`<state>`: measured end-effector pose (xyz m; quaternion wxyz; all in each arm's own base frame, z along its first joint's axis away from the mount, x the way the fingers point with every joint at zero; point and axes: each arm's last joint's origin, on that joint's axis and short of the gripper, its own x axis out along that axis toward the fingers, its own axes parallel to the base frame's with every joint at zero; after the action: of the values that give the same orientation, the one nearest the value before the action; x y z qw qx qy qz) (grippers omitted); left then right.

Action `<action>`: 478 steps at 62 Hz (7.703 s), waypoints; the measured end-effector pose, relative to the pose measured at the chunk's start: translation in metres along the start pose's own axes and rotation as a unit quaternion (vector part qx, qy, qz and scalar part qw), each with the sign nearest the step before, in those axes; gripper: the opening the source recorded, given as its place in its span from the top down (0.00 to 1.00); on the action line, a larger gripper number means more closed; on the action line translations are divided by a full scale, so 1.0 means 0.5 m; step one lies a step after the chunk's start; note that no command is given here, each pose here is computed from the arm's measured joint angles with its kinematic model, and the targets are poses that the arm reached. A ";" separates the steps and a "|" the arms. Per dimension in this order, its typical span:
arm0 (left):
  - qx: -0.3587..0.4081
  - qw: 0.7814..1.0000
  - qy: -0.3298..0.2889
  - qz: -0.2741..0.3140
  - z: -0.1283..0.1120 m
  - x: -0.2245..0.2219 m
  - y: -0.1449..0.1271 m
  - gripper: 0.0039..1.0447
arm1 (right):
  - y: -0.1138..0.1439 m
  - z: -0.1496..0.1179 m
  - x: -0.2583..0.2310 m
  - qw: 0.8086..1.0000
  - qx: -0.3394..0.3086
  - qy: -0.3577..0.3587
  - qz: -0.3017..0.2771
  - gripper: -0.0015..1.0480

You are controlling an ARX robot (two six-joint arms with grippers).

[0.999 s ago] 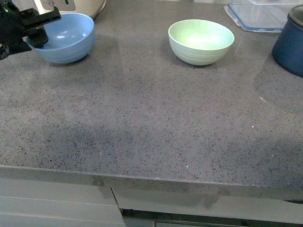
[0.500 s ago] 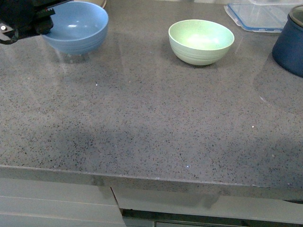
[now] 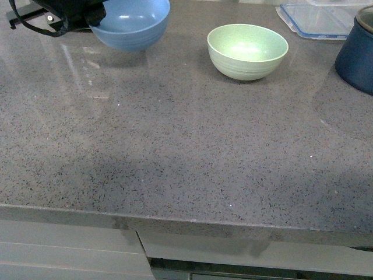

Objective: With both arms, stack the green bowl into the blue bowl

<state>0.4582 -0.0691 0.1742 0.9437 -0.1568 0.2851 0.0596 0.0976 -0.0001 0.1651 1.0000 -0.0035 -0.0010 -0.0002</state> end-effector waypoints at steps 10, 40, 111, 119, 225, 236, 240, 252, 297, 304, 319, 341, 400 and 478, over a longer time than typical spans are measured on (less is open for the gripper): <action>-0.006 1.000 0.015 -0.010 -0.021 0.013 -0.021 0.96 | 0.000 0.000 0.000 1.000 0.000 0.000 0.000 0.10; -0.004 0.999 0.029 -0.024 -0.039 0.032 -0.058 0.96 | 0.000 0.000 0.000 1.000 0.000 0.000 0.000 0.10; -0.015 0.999 0.010 -0.032 -0.038 0.021 -0.070 0.20 | 0.000 0.000 0.000 1.000 0.000 0.000 0.000 0.10; 0.000 0.999 -0.030 -0.029 -0.016 -0.034 -0.068 0.06 | 0.000 0.000 0.000 1.000 0.000 0.000 0.000 0.10; 0.153 0.943 -0.288 -0.062 -0.295 -0.522 0.262 0.97 | 0.000 0.000 0.000 1.000 0.000 0.000 0.000 0.10; 0.153 0.942 -0.293 -0.063 -0.299 -0.541 0.264 0.97 | 0.000 0.000 0.000 1.000 0.000 0.000 0.000 0.10; 0.153 0.941 -0.294 -0.063 -0.301 -0.545 0.264 0.97 | 0.000 0.000 0.000 1.000 0.000 0.000 0.000 0.10; 0.153 0.941 -0.295 -0.063 -0.305 -0.556 0.266 0.97 | 0.000 0.000 0.000 1.000 0.000 0.000 0.000 0.10; 0.153 0.941 -0.294 -0.063 -0.336 -0.593 0.278 0.97 | 0.000 0.000 0.000 1.000 0.000 0.000 0.000 0.10; 0.153 0.942 -0.293 -0.063 -0.336 -0.593 0.278 0.97 | 0.000 0.000 0.000 1.000 0.000 0.000 0.000 0.10; 0.153 0.942 -0.293 -0.063 -0.336 -0.593 0.278 0.49 | 0.000 0.000 0.000 1.000 0.000 0.000 0.000 0.10; 0.154 0.941 -0.294 -0.063 -0.336 -0.593 0.278 0.06 | 0.075 0.098 0.249 0.948 0.081 0.271 0.145 0.10; 0.154 0.941 -0.294 -0.063 -0.336 -0.593 0.278 0.06 | 0.154 0.056 0.583 0.952 0.039 0.295 0.075 0.10; 0.154 0.941 -0.294 -0.063 -0.336 -0.593 0.278 0.06 | 0.179 -0.034 0.666 0.942 0.015 0.322 0.095 0.10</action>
<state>0.0966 -0.0002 0.1706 1.0000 -0.0026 -0.0092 -0.0010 0.4306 0.0889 0.1481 0.9422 0.0119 0.3215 0.0934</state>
